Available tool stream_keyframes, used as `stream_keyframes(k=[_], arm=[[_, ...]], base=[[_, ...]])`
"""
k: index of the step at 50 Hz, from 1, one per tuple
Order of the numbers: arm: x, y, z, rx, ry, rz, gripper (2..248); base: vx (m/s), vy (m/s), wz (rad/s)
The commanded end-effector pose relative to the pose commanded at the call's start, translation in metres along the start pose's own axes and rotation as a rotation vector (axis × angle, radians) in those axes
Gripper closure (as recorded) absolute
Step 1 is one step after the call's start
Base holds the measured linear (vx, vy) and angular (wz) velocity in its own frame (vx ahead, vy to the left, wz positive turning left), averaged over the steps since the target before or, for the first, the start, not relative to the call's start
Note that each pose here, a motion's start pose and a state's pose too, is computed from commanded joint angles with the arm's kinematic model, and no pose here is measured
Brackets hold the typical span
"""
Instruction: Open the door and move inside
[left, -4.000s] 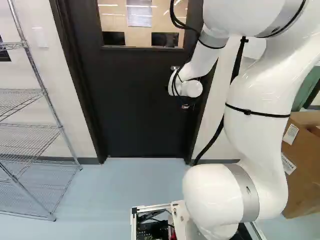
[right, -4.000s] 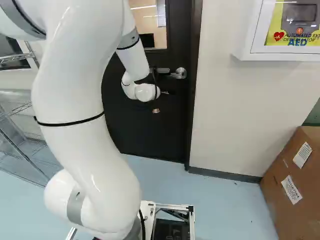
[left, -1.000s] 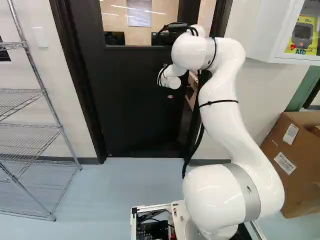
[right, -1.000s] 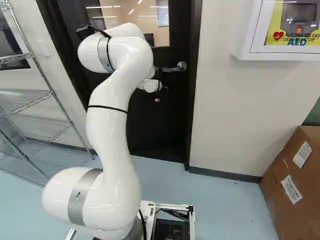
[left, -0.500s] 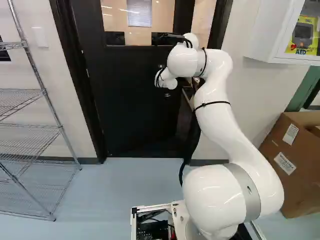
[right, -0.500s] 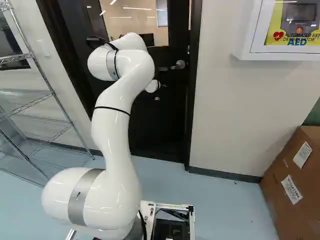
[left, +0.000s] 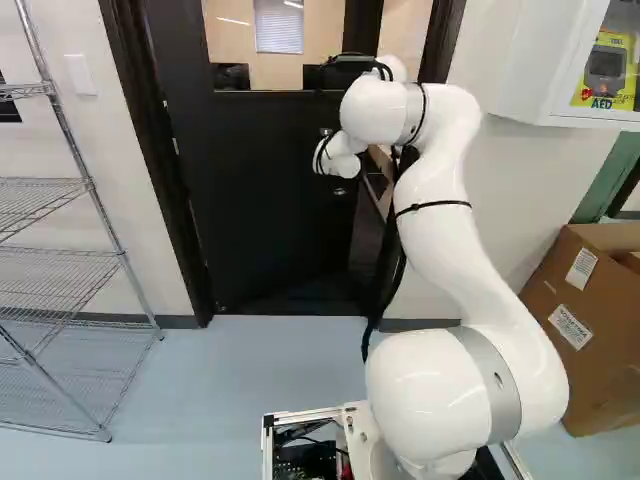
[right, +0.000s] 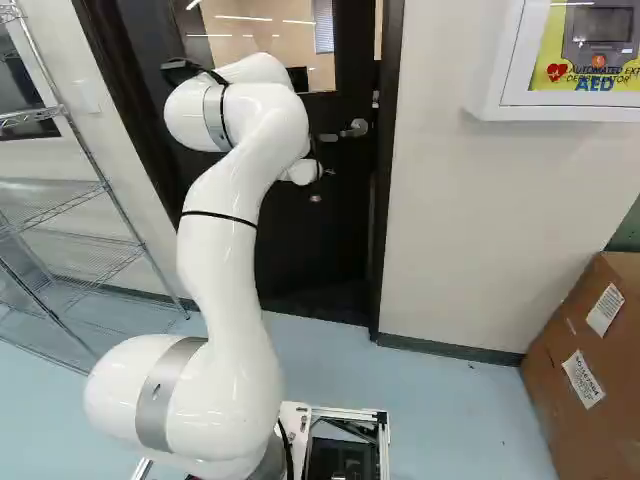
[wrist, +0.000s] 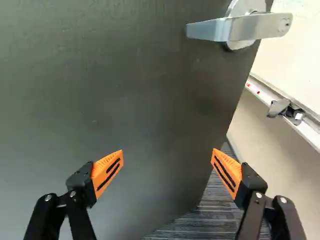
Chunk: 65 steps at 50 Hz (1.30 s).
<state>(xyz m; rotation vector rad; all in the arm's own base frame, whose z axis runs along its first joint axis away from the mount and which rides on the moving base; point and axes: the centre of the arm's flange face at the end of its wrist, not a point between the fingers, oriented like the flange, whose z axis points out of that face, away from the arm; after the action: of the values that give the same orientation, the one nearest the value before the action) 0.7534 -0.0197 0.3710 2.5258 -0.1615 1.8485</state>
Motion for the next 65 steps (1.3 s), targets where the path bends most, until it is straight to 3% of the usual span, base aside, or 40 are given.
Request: stream_keyframes(k=[31,65], arm=[[-0.005,0.009,-0.06,-0.012,-0.05,0.0,3],[-0.002,0.013,-0.126,-0.011,0.044,-0.011,3]], base=[[0.0,0.0,0.0],[0.0,0.0,0.0]])
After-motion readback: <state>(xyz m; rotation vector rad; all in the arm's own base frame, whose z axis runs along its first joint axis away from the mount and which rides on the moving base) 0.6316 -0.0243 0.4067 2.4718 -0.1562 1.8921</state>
